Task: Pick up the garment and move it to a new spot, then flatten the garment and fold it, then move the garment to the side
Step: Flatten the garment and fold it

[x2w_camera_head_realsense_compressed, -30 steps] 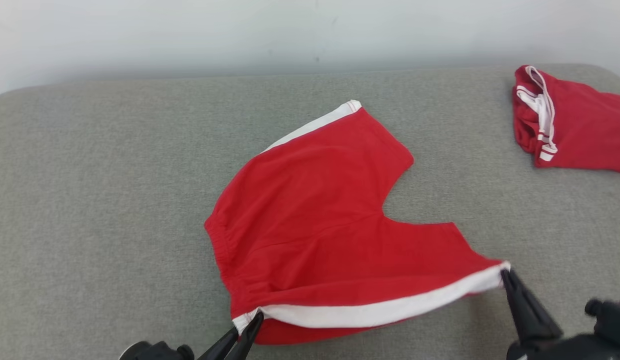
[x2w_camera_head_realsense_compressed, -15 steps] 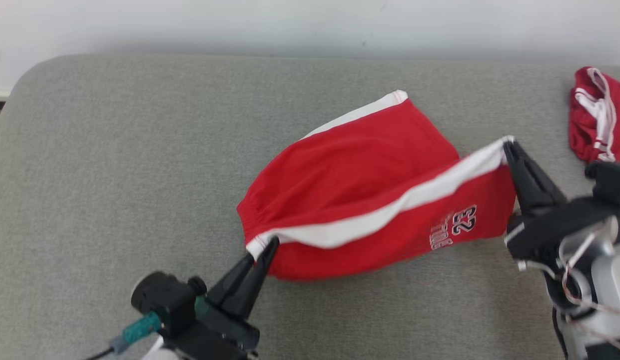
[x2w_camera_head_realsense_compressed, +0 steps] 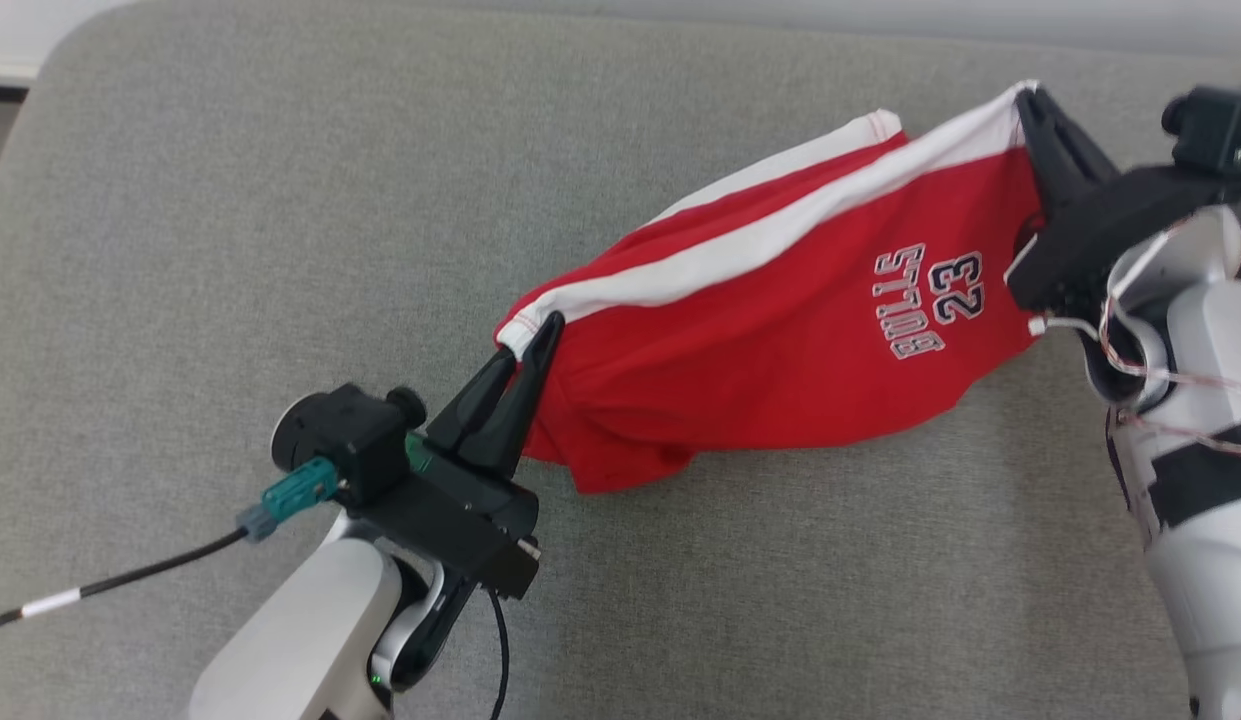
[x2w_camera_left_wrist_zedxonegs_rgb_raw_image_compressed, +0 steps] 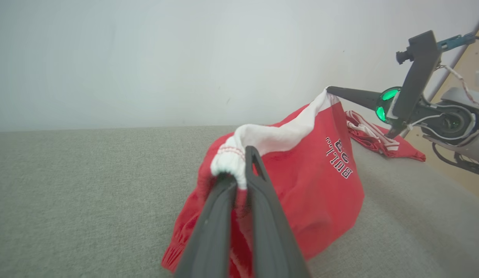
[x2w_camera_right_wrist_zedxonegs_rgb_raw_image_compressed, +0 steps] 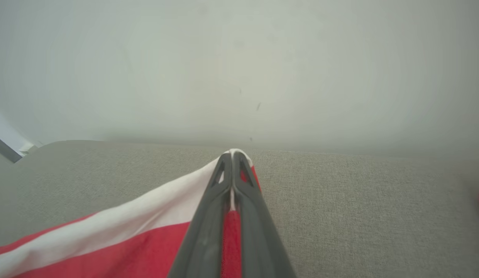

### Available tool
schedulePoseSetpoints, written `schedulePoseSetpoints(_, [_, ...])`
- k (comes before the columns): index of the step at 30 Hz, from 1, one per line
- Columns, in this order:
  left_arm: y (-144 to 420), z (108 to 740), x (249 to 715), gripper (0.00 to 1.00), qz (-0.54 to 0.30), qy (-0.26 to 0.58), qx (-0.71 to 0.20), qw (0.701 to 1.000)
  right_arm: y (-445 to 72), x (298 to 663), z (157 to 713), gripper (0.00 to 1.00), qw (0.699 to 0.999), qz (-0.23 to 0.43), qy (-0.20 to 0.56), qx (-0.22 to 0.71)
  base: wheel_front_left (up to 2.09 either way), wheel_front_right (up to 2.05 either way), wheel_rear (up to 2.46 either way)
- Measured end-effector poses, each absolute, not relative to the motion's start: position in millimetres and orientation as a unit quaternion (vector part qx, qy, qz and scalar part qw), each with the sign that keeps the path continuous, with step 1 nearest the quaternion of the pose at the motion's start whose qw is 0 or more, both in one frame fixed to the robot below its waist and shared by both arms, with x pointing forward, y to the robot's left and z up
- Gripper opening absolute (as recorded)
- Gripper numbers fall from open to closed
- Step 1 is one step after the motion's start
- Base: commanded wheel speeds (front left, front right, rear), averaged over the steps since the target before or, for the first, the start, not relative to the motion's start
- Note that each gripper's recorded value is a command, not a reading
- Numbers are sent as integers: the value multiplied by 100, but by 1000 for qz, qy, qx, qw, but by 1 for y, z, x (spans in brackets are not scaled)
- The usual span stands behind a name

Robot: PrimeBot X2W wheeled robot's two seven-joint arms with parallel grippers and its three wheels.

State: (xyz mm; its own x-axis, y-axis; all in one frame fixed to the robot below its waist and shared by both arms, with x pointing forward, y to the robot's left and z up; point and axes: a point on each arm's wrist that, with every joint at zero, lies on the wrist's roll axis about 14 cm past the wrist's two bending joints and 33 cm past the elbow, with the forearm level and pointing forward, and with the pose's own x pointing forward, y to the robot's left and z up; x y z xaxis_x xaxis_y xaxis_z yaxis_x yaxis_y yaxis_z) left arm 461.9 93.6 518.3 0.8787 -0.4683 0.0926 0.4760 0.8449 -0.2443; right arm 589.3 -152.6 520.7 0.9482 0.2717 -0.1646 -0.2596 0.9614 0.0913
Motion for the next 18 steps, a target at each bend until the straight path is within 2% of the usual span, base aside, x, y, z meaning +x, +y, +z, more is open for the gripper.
schedulePoseSetpoints(10, [104,482,494,0,-222,26,-124,967,-140,640,481,0,984,128,123,8,0,0,0])
schedulePoseSetpoints(18, [110,467,497,0,-214,44,-117,969,-121,651,452,0,979,142,144,-1,0,0,0])
